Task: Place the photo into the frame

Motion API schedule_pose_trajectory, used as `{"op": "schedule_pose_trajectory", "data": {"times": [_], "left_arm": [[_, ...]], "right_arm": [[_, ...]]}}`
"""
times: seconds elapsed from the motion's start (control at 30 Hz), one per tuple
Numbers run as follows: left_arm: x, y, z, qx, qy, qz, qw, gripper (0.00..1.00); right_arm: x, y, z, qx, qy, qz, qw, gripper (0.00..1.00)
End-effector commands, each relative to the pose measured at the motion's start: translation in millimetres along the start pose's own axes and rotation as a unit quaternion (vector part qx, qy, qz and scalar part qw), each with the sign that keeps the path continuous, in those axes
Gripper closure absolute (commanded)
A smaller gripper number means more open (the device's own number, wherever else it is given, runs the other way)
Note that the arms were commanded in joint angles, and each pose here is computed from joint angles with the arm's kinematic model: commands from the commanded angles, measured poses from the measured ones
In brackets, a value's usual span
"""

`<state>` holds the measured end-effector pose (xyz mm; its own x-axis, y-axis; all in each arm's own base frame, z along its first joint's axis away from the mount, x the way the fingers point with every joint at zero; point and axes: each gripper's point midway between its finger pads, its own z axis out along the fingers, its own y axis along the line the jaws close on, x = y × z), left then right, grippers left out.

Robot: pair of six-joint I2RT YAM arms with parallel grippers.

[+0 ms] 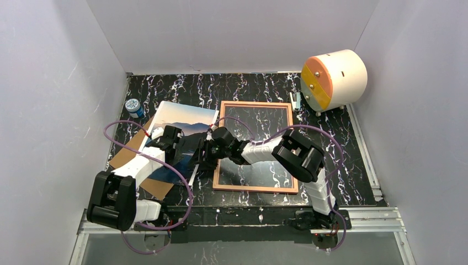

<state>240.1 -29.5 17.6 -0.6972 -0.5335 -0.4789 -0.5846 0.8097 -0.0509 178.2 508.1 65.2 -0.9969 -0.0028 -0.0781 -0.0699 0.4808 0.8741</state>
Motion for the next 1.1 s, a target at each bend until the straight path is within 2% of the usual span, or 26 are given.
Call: {"op": "schedule_pose_trajectory", "data": {"times": [0.0,0.1,0.2,0.37,0.5,0.67,0.77,0.83,0.93,1.07], "left_arm": [[39,17,6,-0.019,0.068,0.003,0.998,0.65],[38,18,5,-0.018,0.065,0.003,0.998,0.65],[35,16,1,-0.011,0.062,0.001,0.998,0.65],[17,10,-13,-0.002,0.045,0.015,0.999,0.66],[-1,8,-27,-0.004,0.026,0.03,0.999,0.67],[-37,-6,-58,0.018,-0.01,0.047,0.999,0.61],[-60,-16,-82,0.036,-0.029,0.06,0.997,0.53],[-72,-24,-99,0.058,-0.039,0.07,0.995,0.42],[-79,-39,-119,0.098,-0.03,0.097,0.99,0.31],[-70,-64,-131,0.162,0.011,0.142,0.976,0.24]], "right_arm": [[-5,15,2,-0.039,-0.005,0.002,0.999,0.36],[-6,-1,7,-0.006,-0.01,0.026,1.0,0.38],[-8,-13,13,0.003,-0.018,0.05,0.999,0.47],[-21,-3,16,-0.045,-0.041,0.034,0.998,0.73],[-27,6,11,-0.041,-0.054,0.008,0.998,0.99],[-28,17,-5,-0.039,-0.068,-0.02,0.997,0.99],[-25,29,-18,-0.036,-0.065,-0.048,0.996,0.99],[-20,33,-28,-0.031,-0.058,-0.066,0.996,0.99],[-9,30,-48,-0.014,-0.05,-0.075,0.996,0.99],[10,18,-77,0.003,-0.042,-0.078,0.996,0.99]]}}
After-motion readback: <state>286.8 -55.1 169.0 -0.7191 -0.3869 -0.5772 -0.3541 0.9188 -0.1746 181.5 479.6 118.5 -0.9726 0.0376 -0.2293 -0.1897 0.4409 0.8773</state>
